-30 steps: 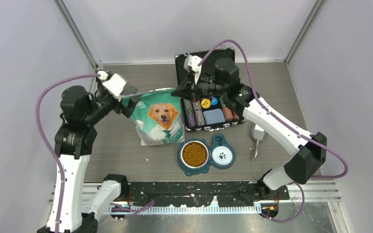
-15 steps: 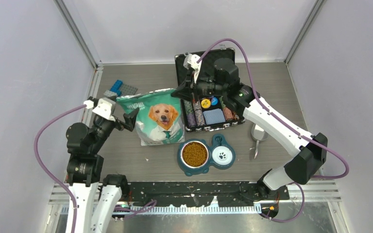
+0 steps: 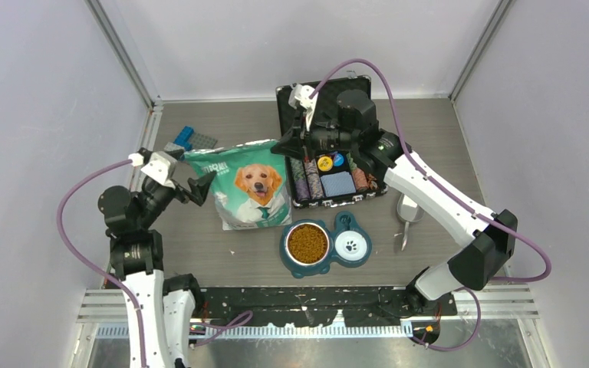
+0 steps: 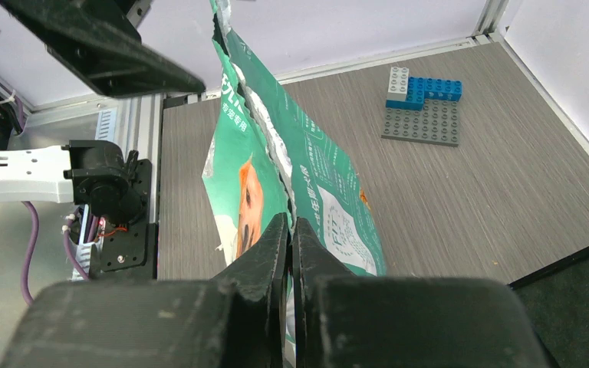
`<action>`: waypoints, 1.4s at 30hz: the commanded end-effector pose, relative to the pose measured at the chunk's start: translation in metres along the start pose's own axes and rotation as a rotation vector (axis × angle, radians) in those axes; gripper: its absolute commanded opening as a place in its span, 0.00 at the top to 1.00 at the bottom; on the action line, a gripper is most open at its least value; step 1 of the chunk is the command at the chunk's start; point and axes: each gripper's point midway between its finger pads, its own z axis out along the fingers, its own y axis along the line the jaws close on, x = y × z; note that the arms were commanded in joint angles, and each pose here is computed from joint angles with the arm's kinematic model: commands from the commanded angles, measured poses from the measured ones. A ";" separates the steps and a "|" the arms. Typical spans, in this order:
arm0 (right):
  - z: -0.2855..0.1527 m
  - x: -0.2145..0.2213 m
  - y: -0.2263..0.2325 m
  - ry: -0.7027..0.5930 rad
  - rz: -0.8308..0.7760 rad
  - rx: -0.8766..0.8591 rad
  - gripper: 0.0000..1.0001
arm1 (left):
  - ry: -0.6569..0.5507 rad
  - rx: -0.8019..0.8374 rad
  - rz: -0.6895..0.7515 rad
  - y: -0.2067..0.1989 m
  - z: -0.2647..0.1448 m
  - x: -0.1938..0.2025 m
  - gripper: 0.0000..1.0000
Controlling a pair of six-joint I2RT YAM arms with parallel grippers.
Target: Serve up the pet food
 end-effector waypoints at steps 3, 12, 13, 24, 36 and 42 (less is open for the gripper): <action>-0.008 -0.046 0.012 -0.090 -0.093 -0.011 0.95 | -0.128 0.287 0.059 -0.034 0.012 -0.023 0.01; -0.004 -0.048 0.022 -0.059 -0.128 -0.013 0.95 | -0.106 0.435 -0.055 -0.030 0.034 -0.026 0.08; -0.004 -0.048 0.022 -0.059 -0.129 -0.010 0.95 | -0.109 0.460 -0.051 -0.033 0.033 -0.026 0.14; -0.002 -0.044 0.012 -0.047 -0.102 0.052 0.95 | -0.093 0.430 -0.091 -0.027 0.038 -0.014 1.00; -0.034 -0.050 -0.038 -0.042 -0.144 0.409 0.95 | 0.021 -0.004 -0.010 0.035 0.027 -0.010 1.00; -0.042 -0.052 -0.057 -0.062 -0.178 0.519 0.95 | 0.086 -0.245 -0.049 0.071 0.012 -0.027 1.00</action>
